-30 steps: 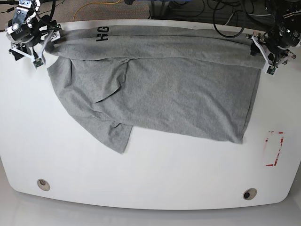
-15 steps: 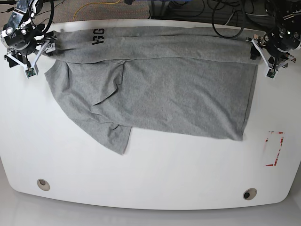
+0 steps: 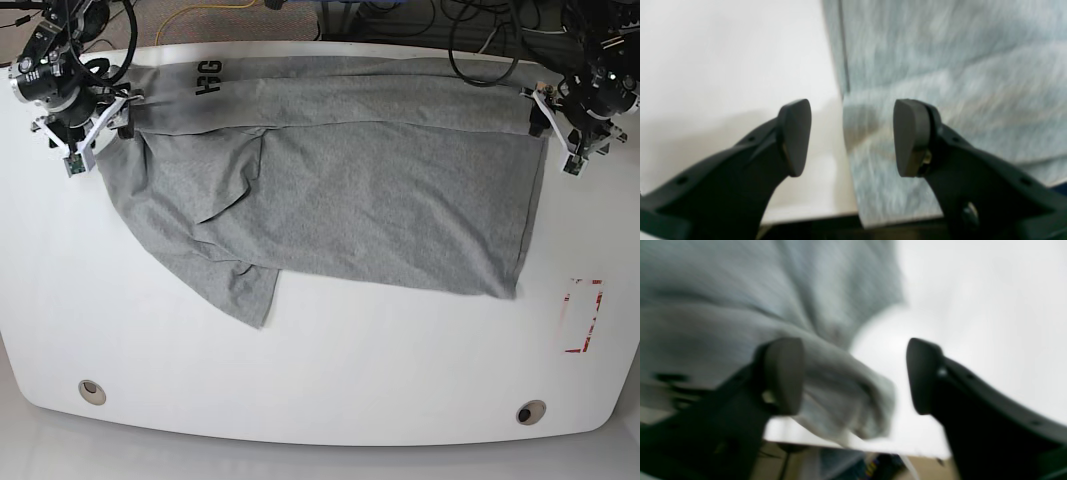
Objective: Fold the T-shirt properly
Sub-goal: 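Open the right gripper and move it down the shirt side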
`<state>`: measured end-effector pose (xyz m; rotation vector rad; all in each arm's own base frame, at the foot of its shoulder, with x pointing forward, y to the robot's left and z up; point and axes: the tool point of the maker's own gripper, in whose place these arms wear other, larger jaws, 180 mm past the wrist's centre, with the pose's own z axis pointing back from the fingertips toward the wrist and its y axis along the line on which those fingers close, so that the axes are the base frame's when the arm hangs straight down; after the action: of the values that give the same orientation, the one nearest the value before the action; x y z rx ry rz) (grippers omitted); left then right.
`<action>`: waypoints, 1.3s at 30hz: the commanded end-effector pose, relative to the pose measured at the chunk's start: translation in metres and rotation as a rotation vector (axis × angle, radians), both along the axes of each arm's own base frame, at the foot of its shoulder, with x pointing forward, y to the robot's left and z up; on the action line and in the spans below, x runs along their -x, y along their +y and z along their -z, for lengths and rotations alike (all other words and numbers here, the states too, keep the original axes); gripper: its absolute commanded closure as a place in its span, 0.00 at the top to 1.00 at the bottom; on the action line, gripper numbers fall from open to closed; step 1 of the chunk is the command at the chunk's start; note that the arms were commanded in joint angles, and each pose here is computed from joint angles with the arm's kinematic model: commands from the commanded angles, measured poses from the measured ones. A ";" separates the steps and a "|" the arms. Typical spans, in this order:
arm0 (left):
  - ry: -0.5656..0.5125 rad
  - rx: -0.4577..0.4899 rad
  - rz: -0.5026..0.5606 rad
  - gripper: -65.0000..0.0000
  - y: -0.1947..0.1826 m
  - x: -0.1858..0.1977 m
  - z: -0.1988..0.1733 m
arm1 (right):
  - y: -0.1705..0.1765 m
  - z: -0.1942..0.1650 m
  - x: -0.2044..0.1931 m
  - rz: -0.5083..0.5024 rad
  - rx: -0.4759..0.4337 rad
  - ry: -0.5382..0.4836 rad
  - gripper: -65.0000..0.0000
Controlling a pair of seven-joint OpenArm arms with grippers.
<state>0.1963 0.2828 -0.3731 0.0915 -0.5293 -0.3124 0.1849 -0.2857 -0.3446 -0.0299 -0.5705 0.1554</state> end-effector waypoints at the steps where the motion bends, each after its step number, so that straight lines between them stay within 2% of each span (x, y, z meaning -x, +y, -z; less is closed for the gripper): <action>1: -0.024 -0.019 0.005 0.56 0.005 -0.005 -0.008 | 0.006 -0.002 0.000 0.001 -0.027 -0.014 0.37; 5: -0.026 -0.018 0.006 0.56 0.005 -0.005 -0.009 | 0.011 0.007 0.004 0.016 -0.058 0.003 0.14; 7: -0.026 -0.018 0.006 0.56 0.005 -0.005 -0.009 | 0.008 0.014 0.009 0.029 -0.056 0.032 0.11; 13: -0.027 -0.018 0.007 0.56 0.005 -0.005 -0.009 | -0.012 0.042 0.026 0.085 -0.010 0.131 0.15; 24: -0.024 -0.018 0.009 0.56 0.004 -0.005 -0.008 | -0.043 0.050 0.040 0.108 0.127 0.220 0.16; 28: -0.031 -0.019 0.009 0.56 0.005 -0.008 -0.009 | -0.050 0.046 0.039 0.105 0.153 0.224 0.16; 33: -0.050 -0.020 0.007 0.56 0.005 -0.015 -0.013 | -0.050 0.028 0.029 0.086 0.191 0.171 0.16; 36: -0.061 -0.017 0.010 0.56 0.004 -0.018 -0.016 | -0.046 0.011 0.019 0.071 0.221 0.119 0.23; 39: -0.099 -0.015 0.009 0.56 0.003 -0.031 -0.025 | -0.042 -0.001 0.011 0.059 0.241 0.078 0.41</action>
<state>0.2117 0.2838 -0.3651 0.0993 -0.5654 -0.3122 0.1642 -0.3274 -0.3580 -0.2492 -0.4237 0.1500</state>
